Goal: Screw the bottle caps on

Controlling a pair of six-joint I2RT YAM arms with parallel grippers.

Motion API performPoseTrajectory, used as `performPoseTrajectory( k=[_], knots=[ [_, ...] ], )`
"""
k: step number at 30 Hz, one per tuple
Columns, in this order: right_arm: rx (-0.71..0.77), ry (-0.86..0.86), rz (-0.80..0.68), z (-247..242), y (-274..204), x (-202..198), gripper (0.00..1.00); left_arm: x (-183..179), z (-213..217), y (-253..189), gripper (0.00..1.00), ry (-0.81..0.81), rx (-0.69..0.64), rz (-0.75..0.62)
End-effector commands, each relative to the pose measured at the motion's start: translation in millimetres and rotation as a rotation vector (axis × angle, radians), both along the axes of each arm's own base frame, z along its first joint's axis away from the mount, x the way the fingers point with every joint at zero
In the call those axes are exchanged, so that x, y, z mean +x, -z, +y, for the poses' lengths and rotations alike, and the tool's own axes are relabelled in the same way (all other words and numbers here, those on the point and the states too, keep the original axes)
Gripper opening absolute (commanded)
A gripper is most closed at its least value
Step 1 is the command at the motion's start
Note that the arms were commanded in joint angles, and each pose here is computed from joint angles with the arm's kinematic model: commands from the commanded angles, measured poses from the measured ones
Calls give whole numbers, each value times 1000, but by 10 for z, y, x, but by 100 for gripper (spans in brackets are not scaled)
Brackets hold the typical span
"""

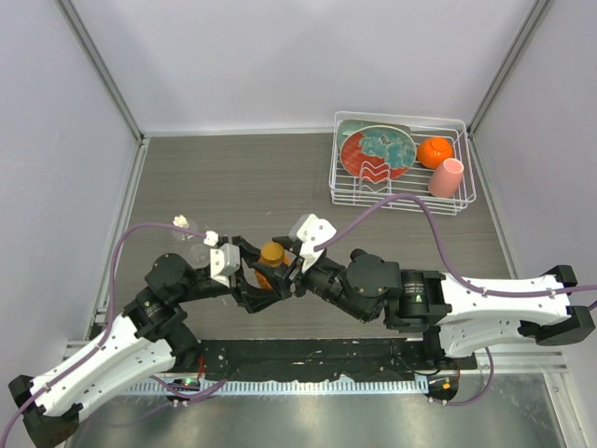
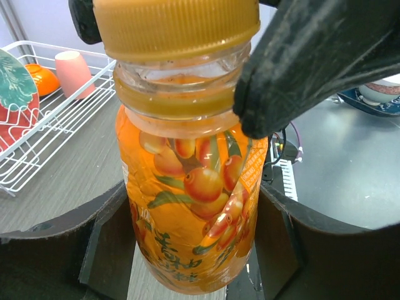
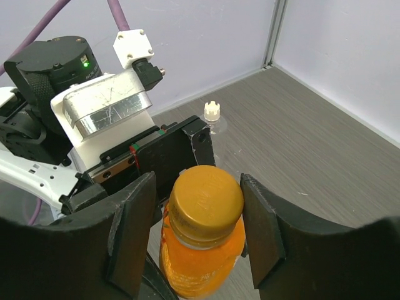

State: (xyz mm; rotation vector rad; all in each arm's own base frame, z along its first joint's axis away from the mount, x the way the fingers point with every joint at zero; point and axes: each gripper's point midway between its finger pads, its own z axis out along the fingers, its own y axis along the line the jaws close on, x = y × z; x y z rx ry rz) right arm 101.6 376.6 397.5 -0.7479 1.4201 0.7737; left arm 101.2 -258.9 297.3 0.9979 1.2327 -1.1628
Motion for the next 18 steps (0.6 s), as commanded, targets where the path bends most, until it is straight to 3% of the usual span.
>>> performPoseTrajectory(
  k=[1, 10, 18],
  knots=[
    [-41, -70, -15, 40, 45, -152, 61, 127, 56, -480, 16, -76, -114, -73],
    [-34, -58, -17, -57, 4, -133, 64, 135, 53, -466, 16, -72, -103, -79],
    [-14, -33, -26, -189, -173, -91, 74, 125, 62, -437, 16, -63, -90, -94]
  ],
)
